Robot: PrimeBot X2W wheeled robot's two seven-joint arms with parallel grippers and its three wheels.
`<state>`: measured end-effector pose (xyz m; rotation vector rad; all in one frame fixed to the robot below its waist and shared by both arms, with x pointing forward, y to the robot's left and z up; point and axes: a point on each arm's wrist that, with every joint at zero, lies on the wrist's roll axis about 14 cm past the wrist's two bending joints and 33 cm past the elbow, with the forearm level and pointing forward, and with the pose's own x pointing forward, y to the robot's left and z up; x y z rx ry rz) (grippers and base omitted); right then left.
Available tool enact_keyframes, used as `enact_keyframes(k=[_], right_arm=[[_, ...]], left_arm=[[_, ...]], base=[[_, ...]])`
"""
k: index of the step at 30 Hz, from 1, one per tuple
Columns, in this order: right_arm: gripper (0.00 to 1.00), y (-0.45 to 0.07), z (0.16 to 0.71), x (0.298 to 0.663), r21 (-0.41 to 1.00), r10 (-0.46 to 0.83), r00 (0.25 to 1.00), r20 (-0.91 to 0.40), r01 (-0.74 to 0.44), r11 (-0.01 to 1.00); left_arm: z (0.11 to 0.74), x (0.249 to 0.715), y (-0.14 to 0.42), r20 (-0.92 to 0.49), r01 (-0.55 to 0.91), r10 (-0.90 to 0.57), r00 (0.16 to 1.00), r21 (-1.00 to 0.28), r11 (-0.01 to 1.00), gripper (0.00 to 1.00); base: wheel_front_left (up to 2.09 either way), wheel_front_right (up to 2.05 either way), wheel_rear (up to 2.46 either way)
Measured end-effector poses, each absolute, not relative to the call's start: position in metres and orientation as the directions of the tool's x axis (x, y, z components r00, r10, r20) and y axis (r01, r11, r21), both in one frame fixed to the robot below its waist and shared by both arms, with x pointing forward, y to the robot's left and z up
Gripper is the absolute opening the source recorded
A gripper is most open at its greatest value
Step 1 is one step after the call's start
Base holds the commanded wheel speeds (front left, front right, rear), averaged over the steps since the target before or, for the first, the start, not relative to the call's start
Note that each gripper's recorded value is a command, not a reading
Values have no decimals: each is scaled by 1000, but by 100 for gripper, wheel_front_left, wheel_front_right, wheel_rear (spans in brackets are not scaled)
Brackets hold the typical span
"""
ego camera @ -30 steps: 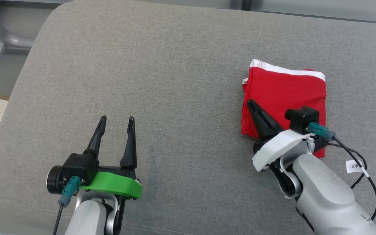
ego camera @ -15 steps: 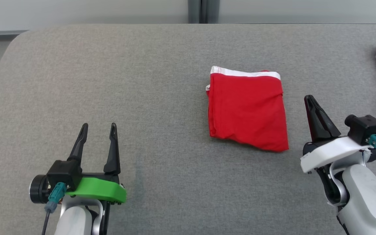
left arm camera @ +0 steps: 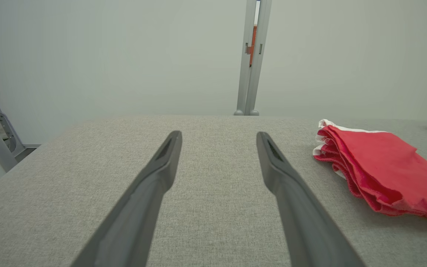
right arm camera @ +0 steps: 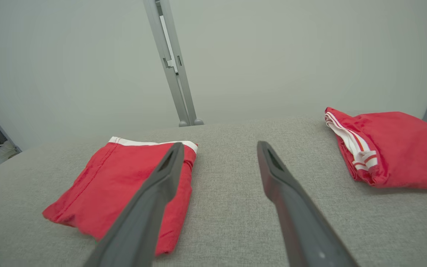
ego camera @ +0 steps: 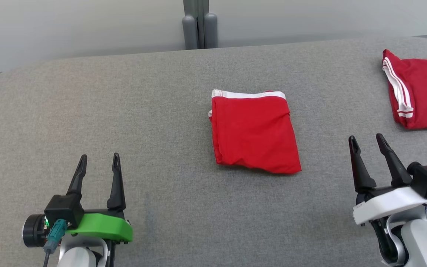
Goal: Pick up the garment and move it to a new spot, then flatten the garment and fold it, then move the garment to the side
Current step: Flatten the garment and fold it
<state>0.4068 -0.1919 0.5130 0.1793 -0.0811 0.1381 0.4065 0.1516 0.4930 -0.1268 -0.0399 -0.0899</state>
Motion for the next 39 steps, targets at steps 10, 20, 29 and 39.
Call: enact_keyframes(k=[10,20,29,39], right_arm=[[100,-190,508,384,166,114,990,84,-126,978],[100,-177,511,378,154,139,986,94,-152,976],[100,-165,513,378,151,170,980,100,-184,971],[100,-163,518,379,143,175,978,115,-191,971]], left_arm=[[495,391,165,47,57,-52,998,-99,993,100],[502,375,177,68,24,-19,998,-79,997,100],[507,364,188,82,-7,13,997,-69,998,100],[508,361,193,85,-19,24,996,-62,998,100]], base=[[0,0,0],[0,0,0],[0,0,0],[0,0,0]])
